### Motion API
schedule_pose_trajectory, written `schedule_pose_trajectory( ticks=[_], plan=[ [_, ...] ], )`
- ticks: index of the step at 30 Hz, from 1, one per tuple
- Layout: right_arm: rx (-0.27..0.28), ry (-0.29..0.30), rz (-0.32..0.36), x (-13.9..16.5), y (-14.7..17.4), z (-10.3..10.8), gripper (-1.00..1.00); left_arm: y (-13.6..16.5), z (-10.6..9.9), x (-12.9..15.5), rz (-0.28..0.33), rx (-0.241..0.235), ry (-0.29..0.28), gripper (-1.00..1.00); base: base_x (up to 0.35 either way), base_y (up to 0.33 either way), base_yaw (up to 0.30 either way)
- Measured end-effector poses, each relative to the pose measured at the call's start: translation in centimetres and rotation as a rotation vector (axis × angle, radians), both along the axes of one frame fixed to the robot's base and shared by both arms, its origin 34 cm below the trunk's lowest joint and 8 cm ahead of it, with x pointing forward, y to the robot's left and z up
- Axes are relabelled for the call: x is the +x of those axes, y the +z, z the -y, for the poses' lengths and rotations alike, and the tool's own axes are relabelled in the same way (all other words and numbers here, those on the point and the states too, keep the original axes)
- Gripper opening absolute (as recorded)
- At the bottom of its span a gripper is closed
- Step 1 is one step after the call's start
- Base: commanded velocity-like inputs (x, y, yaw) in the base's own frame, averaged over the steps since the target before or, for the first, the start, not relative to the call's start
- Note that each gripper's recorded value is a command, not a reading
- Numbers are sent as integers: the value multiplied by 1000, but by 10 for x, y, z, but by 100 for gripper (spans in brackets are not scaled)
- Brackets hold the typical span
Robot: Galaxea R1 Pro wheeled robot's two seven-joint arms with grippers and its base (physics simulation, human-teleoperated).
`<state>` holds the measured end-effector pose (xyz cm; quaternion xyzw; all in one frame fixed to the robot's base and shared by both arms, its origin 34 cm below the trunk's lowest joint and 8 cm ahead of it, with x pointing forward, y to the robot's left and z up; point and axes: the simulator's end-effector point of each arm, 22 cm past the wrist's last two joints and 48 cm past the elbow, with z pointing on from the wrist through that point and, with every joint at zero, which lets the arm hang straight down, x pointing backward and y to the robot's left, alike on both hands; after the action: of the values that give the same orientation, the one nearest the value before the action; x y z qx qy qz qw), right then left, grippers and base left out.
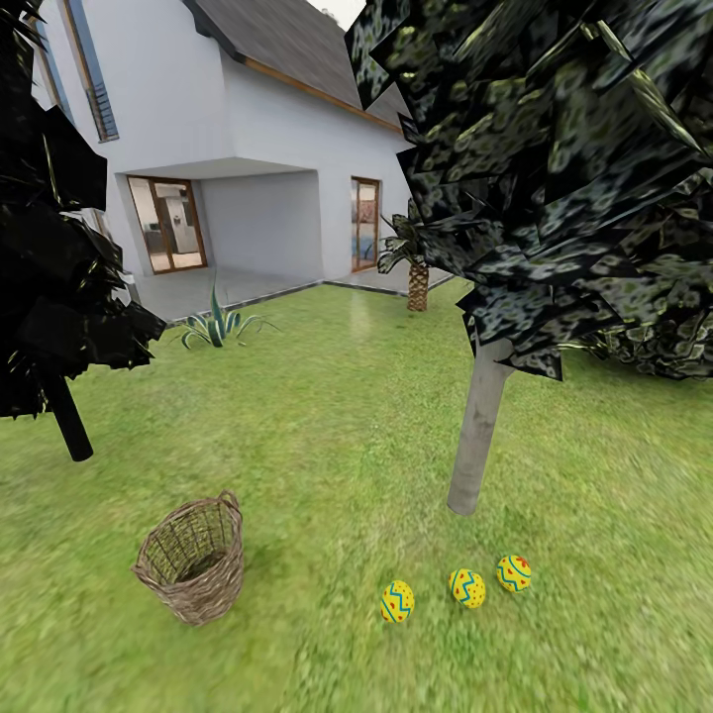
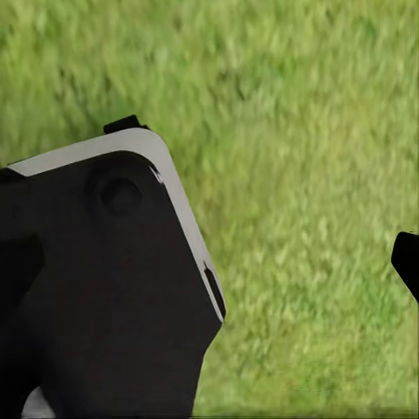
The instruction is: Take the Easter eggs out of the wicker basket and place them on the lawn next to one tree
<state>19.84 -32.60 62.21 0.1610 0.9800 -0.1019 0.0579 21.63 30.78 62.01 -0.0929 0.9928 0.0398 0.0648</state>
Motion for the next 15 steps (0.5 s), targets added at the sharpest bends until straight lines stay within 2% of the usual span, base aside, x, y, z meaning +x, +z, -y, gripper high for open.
schedule_pose_trajectory(
  ticks=[2,5,15],
  plan=[
    [16,-3,-2,-3,-1,-13,100,-1,-1,-16,-18,2,0,100,0,0,0],
    [26,-6,-3,-4,-2,-20,100,-2,-2,-26,-31,3,1,100,0,0,0],
    [22,-4,-3,-4,-2,-17,100,-3,3,-50,-68,-4,4,100,0,0,0]
  ],
)
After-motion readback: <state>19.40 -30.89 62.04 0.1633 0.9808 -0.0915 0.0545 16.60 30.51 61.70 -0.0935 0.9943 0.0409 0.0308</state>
